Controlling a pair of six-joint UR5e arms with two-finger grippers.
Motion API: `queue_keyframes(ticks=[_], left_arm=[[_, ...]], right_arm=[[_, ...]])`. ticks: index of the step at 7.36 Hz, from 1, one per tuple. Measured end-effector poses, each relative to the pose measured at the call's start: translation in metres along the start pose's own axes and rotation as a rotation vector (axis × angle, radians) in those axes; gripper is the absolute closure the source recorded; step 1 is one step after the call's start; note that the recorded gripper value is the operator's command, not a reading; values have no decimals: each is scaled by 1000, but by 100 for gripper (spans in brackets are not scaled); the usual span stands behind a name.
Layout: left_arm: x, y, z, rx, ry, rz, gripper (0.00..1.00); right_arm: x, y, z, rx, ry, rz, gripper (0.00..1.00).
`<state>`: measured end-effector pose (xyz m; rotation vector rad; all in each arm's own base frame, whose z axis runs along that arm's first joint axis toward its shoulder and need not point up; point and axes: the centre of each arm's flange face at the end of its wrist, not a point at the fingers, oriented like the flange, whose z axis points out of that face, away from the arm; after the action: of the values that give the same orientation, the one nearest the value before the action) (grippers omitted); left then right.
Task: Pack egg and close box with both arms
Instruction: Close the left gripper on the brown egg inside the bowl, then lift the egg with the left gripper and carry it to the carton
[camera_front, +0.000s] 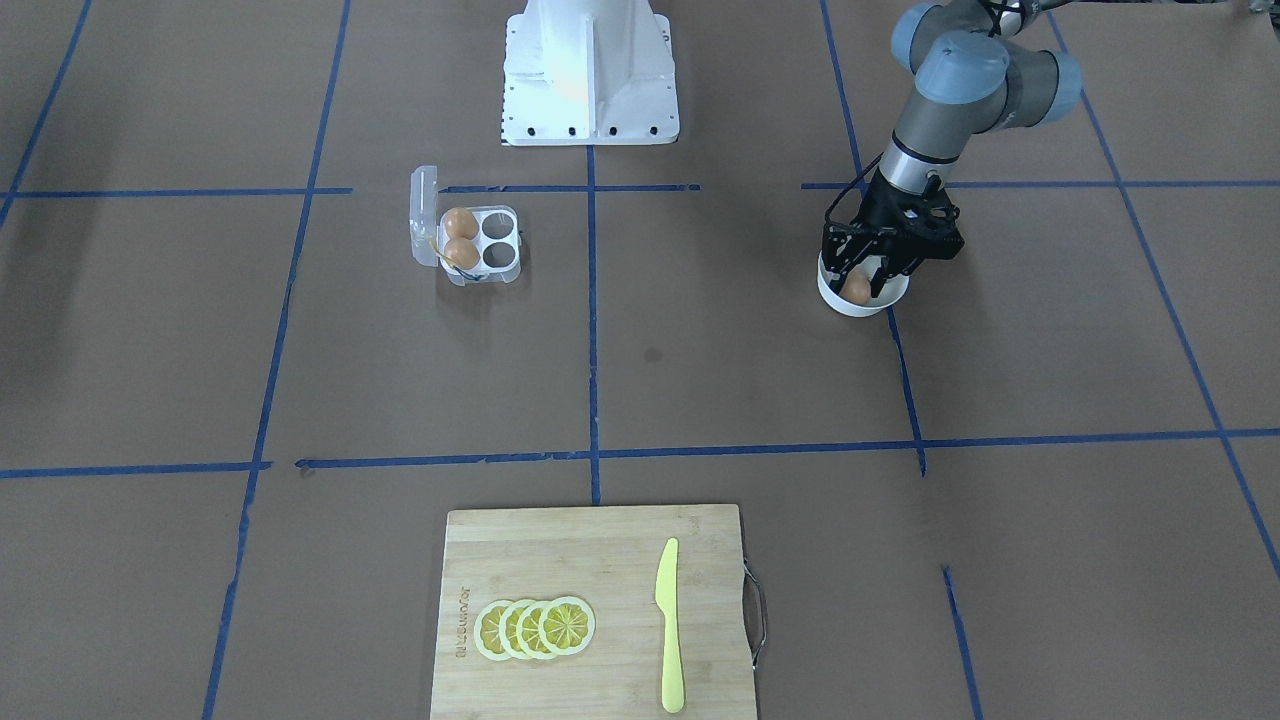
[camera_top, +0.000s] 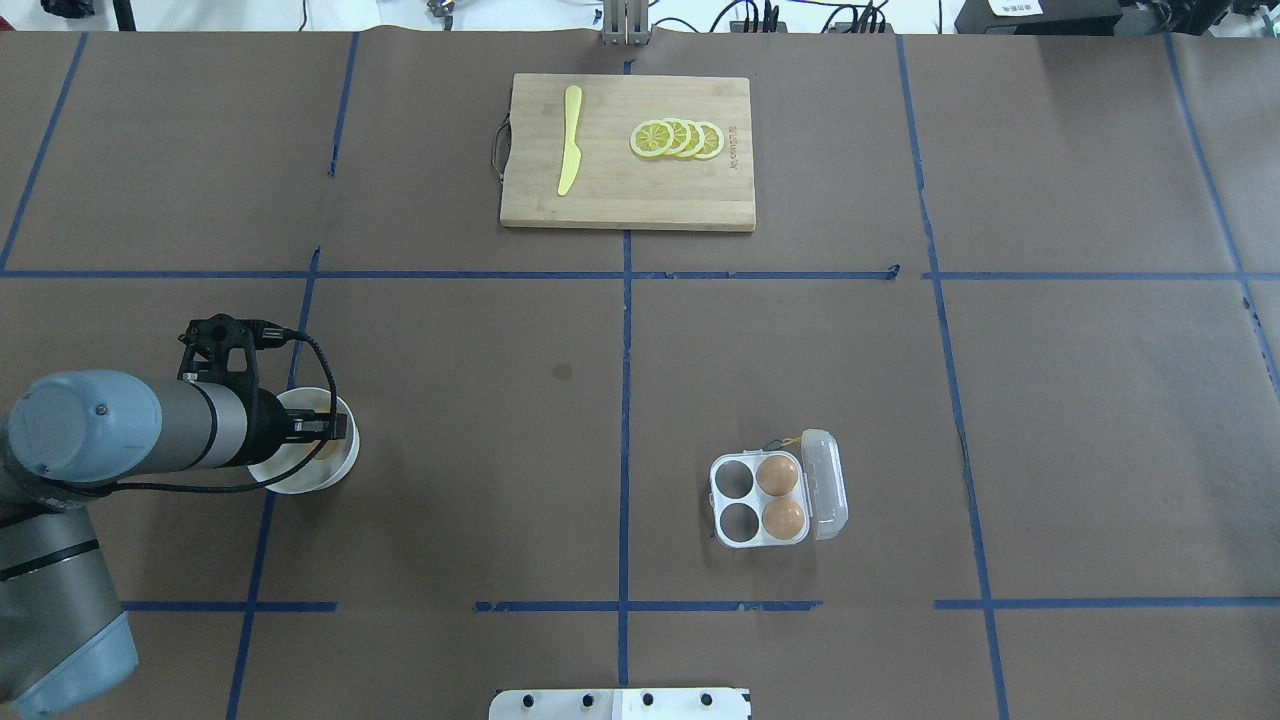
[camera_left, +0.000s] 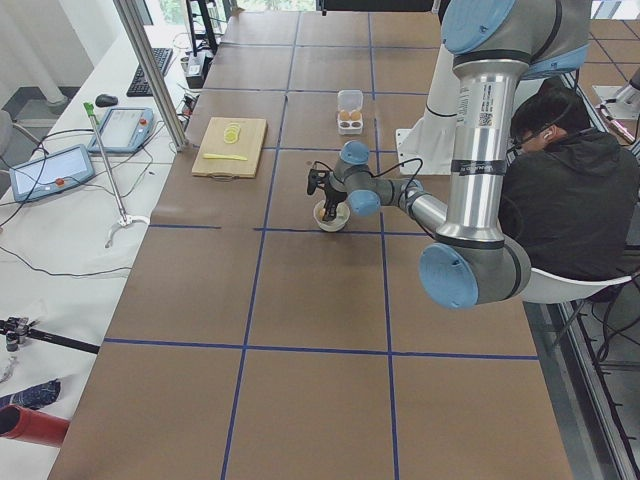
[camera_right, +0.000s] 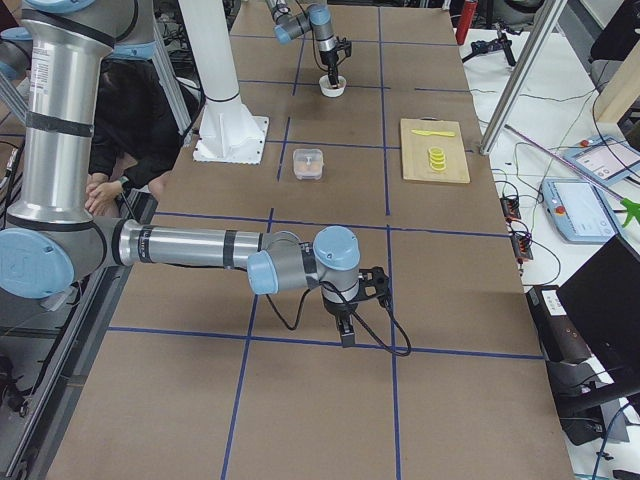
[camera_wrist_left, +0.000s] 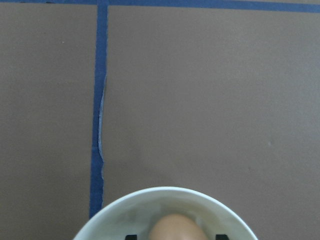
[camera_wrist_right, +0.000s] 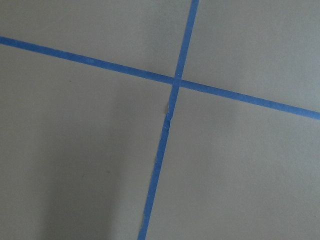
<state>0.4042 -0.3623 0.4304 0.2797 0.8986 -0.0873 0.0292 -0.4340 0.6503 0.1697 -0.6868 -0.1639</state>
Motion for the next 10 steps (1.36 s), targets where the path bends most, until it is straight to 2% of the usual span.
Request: queue_keyframes(ticks=[2,5,6,8,9,10], left_arm=[[4,-5,-15,18,23,25,100],[10,-33,-72,115,87,229,100],[23,-40,-89,167,149,315,100],[53,-50,-107,313,359,444,100],[64,-52,-105,381,458,495,100],[80,-58,-101,441,520,556,100]], right_arm=[[0,0,0,-1,0,1,0],[0,0,0,0,0,0,0],[0,0,0,0,0,0,0],[0,0,0,0,0,0,0],[0,0,0,0,0,0,0],[0,0,0,0,0,0,0]])
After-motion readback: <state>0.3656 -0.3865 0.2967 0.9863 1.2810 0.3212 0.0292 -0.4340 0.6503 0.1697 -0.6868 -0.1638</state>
